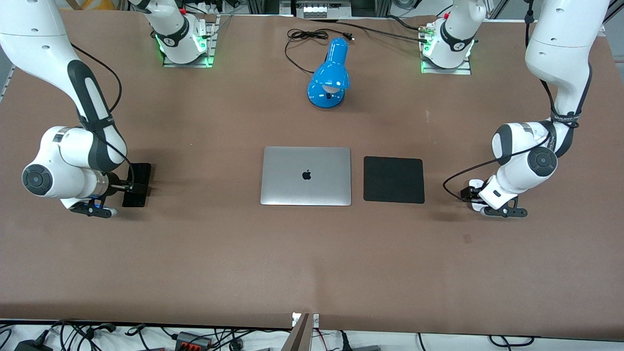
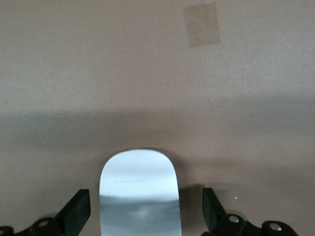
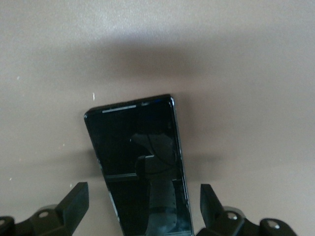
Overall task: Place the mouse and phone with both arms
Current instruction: 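Grasp the black phone with the right gripper while the left gripper grasps the mouse, then carry the white mouse onto the black mouse pad with the left gripper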
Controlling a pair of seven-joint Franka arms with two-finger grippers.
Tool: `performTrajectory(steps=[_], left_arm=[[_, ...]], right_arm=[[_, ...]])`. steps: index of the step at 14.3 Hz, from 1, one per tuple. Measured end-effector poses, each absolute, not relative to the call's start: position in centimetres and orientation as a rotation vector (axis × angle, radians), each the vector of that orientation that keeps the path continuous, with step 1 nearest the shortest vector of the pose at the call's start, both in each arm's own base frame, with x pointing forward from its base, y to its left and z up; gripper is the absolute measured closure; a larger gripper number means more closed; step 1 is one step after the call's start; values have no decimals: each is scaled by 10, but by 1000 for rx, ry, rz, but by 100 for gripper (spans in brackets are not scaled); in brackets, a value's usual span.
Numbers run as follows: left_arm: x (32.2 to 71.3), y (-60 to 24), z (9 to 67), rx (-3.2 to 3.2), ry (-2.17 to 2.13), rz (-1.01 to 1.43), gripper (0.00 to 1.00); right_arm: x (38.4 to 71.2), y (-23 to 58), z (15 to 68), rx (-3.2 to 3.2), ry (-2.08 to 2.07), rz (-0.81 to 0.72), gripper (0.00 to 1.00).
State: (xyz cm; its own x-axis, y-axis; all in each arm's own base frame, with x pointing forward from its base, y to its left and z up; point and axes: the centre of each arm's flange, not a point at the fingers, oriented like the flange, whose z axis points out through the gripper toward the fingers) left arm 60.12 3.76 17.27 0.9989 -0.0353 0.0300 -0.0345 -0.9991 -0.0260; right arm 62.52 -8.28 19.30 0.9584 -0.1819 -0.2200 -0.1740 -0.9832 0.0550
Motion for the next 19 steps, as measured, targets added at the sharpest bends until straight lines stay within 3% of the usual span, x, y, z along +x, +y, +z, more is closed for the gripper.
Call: performTrajectory(steps=[3,6,13,19], left_arm=[[598,37,182,-3117,52,-42,7],[593,37,182,-3119,52,-6,38],[595,37,186,-3119,53,-16,38],[626,-31,290,-3133,110,230,38]], right_arm=[[625,-83,183,3074,-278,-354,0],[624,-83,180,3073,-278,-361,0],[622,-82,174,3071,-276,-375,0],[621,-81,168,3070,-272,-390,0]])
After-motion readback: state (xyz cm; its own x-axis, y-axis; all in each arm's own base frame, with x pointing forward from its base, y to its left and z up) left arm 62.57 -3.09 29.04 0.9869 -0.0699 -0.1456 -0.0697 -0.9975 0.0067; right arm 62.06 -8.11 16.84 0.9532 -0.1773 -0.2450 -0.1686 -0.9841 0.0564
